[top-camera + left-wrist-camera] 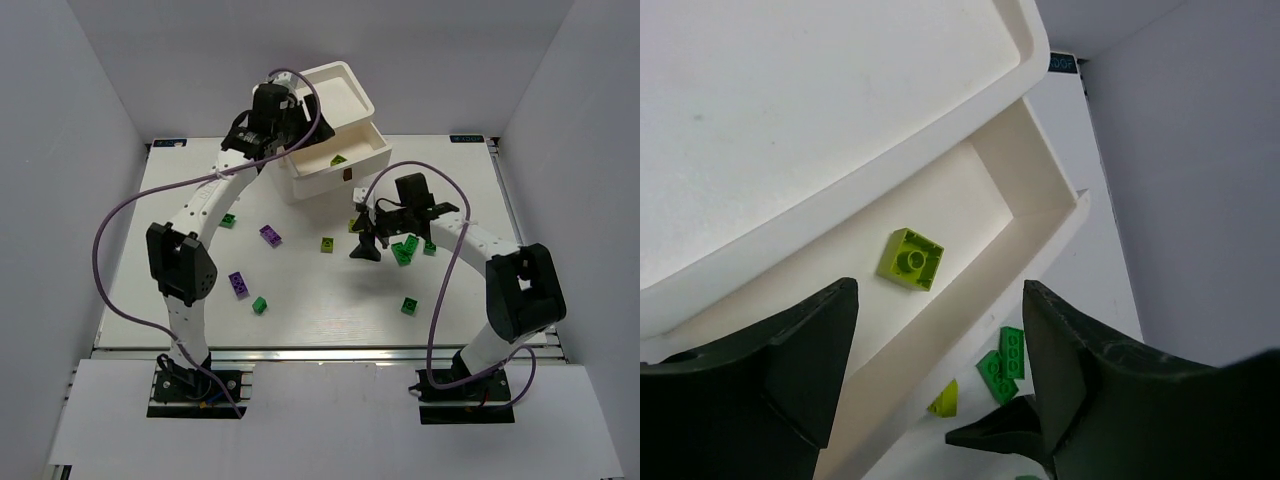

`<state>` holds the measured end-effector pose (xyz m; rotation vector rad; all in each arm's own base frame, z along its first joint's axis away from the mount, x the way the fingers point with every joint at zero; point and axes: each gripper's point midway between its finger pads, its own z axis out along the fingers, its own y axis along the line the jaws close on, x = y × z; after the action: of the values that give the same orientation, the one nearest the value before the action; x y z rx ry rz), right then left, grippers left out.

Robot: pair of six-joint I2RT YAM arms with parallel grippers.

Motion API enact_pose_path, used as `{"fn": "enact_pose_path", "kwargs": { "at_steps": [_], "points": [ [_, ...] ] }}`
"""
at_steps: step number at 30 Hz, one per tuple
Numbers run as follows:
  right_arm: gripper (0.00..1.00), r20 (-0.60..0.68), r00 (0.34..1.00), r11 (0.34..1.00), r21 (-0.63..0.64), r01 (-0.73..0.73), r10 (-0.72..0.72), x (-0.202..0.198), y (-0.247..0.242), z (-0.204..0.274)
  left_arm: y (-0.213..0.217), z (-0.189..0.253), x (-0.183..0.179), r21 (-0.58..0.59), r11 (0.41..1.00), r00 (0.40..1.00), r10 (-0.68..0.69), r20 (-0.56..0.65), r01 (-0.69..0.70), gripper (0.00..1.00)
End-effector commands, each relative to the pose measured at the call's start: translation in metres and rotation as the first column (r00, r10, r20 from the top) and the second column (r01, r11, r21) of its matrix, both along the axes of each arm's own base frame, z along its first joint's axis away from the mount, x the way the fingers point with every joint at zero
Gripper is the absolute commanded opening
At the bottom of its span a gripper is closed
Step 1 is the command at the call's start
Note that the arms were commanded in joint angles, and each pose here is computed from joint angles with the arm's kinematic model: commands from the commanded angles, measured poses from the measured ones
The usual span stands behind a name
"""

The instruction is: Sort the legos into containers by color

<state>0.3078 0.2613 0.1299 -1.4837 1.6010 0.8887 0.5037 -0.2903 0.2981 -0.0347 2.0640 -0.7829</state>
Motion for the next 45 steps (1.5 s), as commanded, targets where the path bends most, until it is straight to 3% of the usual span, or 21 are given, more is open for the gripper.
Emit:
{"fn": "enact_pose_path", "kwargs": {
  "at_steps": [1, 3, 5, 6, 7, 9, 11, 12, 14, 18, 21, 32, 34, 37, 38, 41, 45],
  "points": [
    [0.83, 0.180, 0.977, 0.993, 0.014, -0.121, 0.116, 0.009, 0.015, -0.008, 0.022, 0.081, -0.026, -0.056, 0.998, 0.991, 0.046, 0.124, -0.039, 0.77],
    [0.84, 0.201, 0.972, 0.992, -0.009, -0.125, 0.124, 0.018, 0.022, -0.020, 0.036, 0.105, -0.046, -0.069, 0.996, 0.984, 0.070, 0.163, -0.060, 0.76],
    [0.84, 0.223, 0.966, 0.992, -0.018, -0.127, 0.128, 0.027, 0.033, -0.028, 0.056, 0.087, -0.059, -0.044, 0.992, 0.984, 0.123, 0.132, -0.118, 0.76],
    [0.84, 0.246, 0.962, 0.993, -0.029, -0.112, 0.115, 0.035, 0.037, -0.028, 0.070, 0.109, -0.082, -0.071, 0.989, 0.975, 0.142, 0.171, -0.132, 0.76],
    [0.84, 0.235, 0.965, 0.993, -0.038, -0.109, 0.115, 0.039, 0.041, -0.037, 0.075, 0.077, -0.094, -0.049, 0.989, 0.983, 0.145, 0.113, -0.141, 0.76],
    [0.84, 0.255, 0.960, 0.993, -0.051, -0.103, 0.113, 0.049, 0.053, -0.036, 0.111, 0.090, -0.124, -0.066, 0.968, 0.957, 0.249, 0.150, -0.242, 0.77],
    [0.83, 0.205, 0.973, 0.993, -0.076, -0.095, 0.109, 0.052, 0.060, -0.052, 0.129, 0.049, -0.146, -0.021, 0.955, 0.952, 0.295, 0.079, -0.294, 0.80],
    [0.83, 0.218, 0.972, 0.994, -0.083, -0.076, 0.092, 0.061, 0.065, -0.048, 0.143, 0.058, -0.164, -0.047, 0.944, 0.939, 0.330, 0.099, -0.327, 0.81],
    [0.82, 0.199, 0.978, 0.994, -0.098, -0.051, 0.069, 0.066, 0.072, -0.057, 0.155, 0.023, -0.183, -0.007, 0.932, 0.931, 0.363, 0.027, -0.363, 0.82],
    [0.81, 0.185, 0.982, 0.991, -0.133, -0.016, 0.041, 0.074, 0.076, -0.067, 0.176, -0.005, -0.214, 0.005, 0.903, 0.903, 0.429, -0.030, -0.429, 0.82],
    [0.75, 0.175, 0.983, 0.986, -0.166, -0.024, 0.053, 0.074, 0.076, -0.077, 0.188, -0.022, -0.229, 0.014, 0.886, 0.885, 0.463, -0.056, -0.463, 0.83],
    [0.35, 0.130, 0.987, 0.970, -0.233, -0.064, 0.096, 0.055, 0.063, -0.099, 0.201, -0.090, -0.245, 0.127, 0.855, 0.840, 0.519, -0.160, -0.503, 0.83],
    [0.23, 0.130, 0.986, 0.974, -0.216, -0.073, 0.102, 0.054, 0.065, -0.089, 0.203, -0.101, -0.246, 0.145, 0.846, 0.827, 0.533, -0.179, -0.514, 0.83],
    [0.14, 0.089, 0.976, 0.974, -0.127, -0.185, 0.197, 0.036, 0.071, -0.047, 0.206, -0.117, -0.248, 0.183, 0.833, 0.807, 0.552, -0.209, -0.522, 0.83],
    [0.12, -0.016, 0.961, 0.959, -0.072, -0.275, 0.275, 0.006, 0.066, -0.034, 0.205, -0.122, -0.248, 0.194, 0.832, 0.803, 0.554, -0.220, -0.520, 0.84],
    [0.06, 0.056, 0.906, 0.905, 0.063, -0.422, 0.419, -0.024, 0.066, 0.033, 0.203, -0.138, -0.249, 0.225, 0.834, 0.796, 0.549, -0.256, -0.503, 0.84],
    [0.03, 0.097, 0.889, 0.879, 0.134, -0.457, 0.447, -0.053, 0.053, 0.087, 0.197, -0.153, -0.247, 0.239, 0.844, 0.797, 0.533, -0.284, -0.480, 0.84]
  ]
}}
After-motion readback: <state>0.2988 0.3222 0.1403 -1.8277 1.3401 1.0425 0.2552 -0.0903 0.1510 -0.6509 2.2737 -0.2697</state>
